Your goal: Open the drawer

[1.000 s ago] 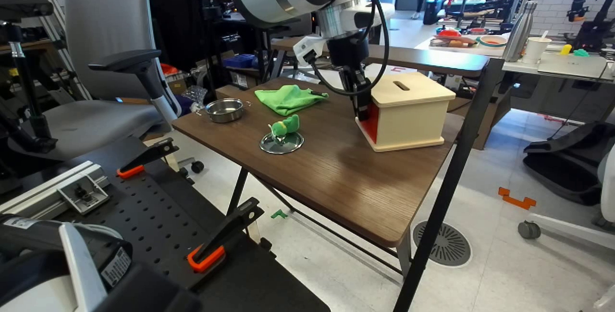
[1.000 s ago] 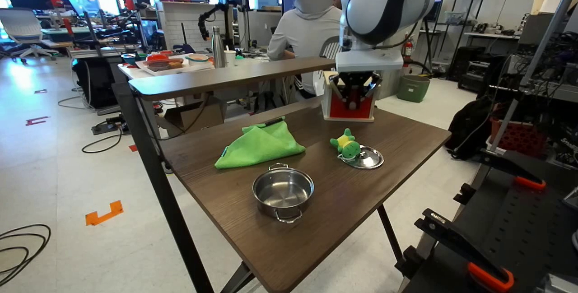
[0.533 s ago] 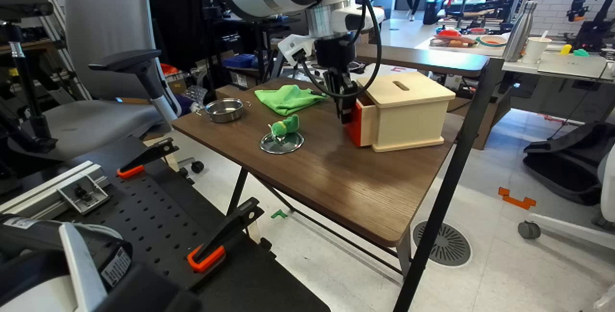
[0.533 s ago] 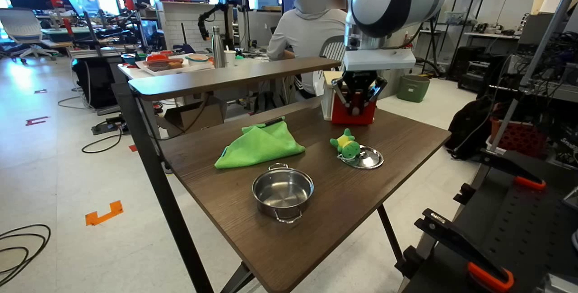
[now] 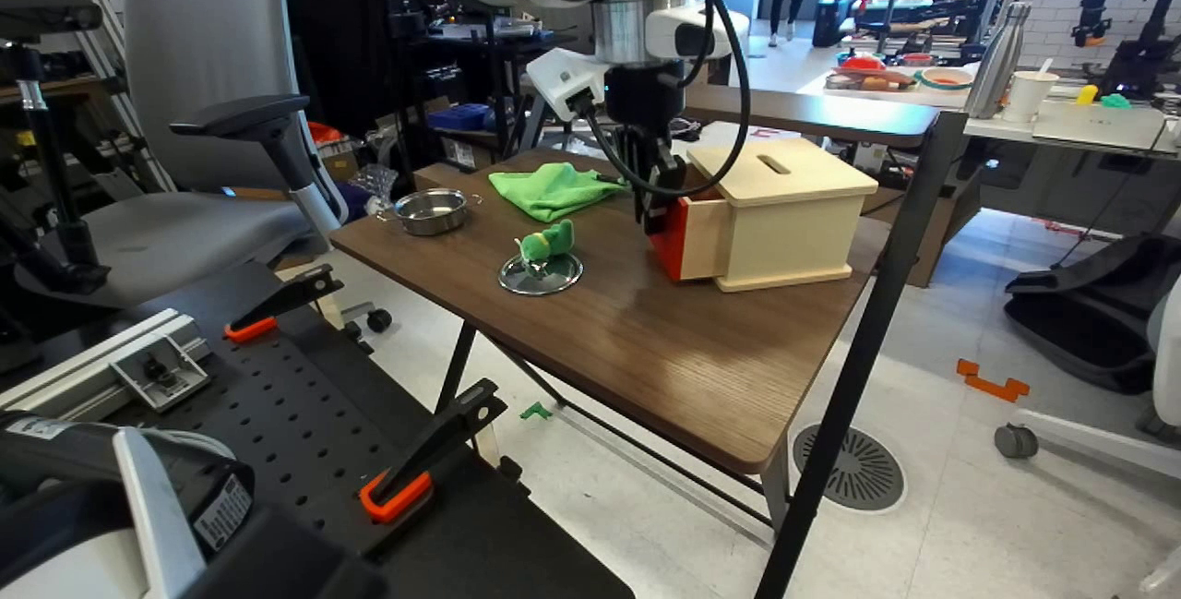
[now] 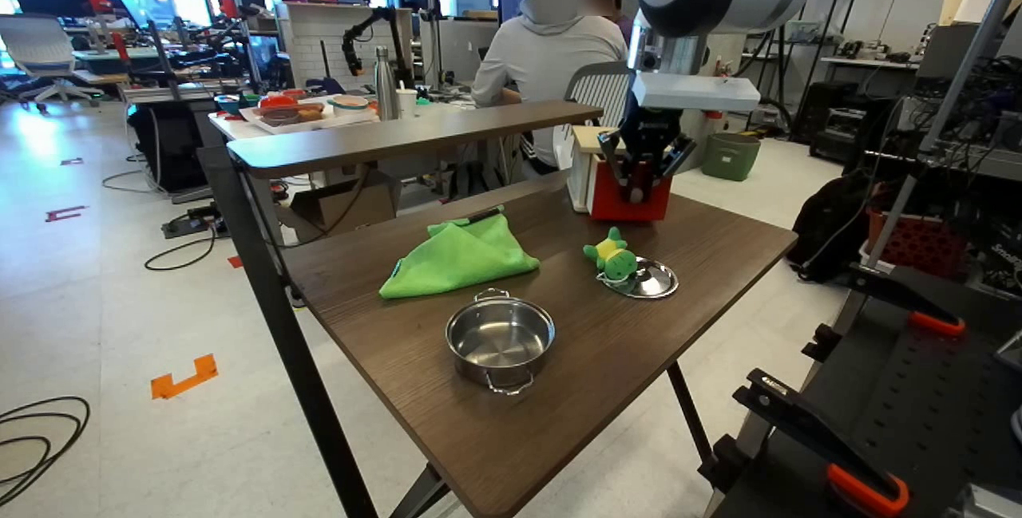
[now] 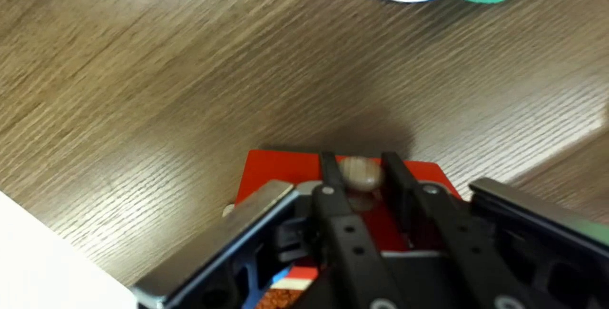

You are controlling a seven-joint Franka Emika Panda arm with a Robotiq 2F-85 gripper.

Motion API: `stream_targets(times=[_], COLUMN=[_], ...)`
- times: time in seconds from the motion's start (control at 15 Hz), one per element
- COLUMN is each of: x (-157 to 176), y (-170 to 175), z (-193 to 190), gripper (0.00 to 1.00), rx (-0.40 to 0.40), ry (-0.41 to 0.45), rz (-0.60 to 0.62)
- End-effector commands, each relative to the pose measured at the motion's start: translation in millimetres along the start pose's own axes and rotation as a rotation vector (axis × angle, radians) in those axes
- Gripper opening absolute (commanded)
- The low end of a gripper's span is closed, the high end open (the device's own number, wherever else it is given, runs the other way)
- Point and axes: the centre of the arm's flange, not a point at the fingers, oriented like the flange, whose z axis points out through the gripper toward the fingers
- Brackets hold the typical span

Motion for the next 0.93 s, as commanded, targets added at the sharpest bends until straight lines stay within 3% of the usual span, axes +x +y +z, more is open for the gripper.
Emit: stream_targets(times=[0.0, 0.6, 0.87], x=[-22, -30, -32], y=[-14, -33, -41], z=[-1, 23, 33], gripper=[0.07, 0.07, 0.07], rx=[0.054, -0.004, -0.032], ry=[-0.08, -0.096, -0.061], rz=[-0.079, -0.099, -0.071])
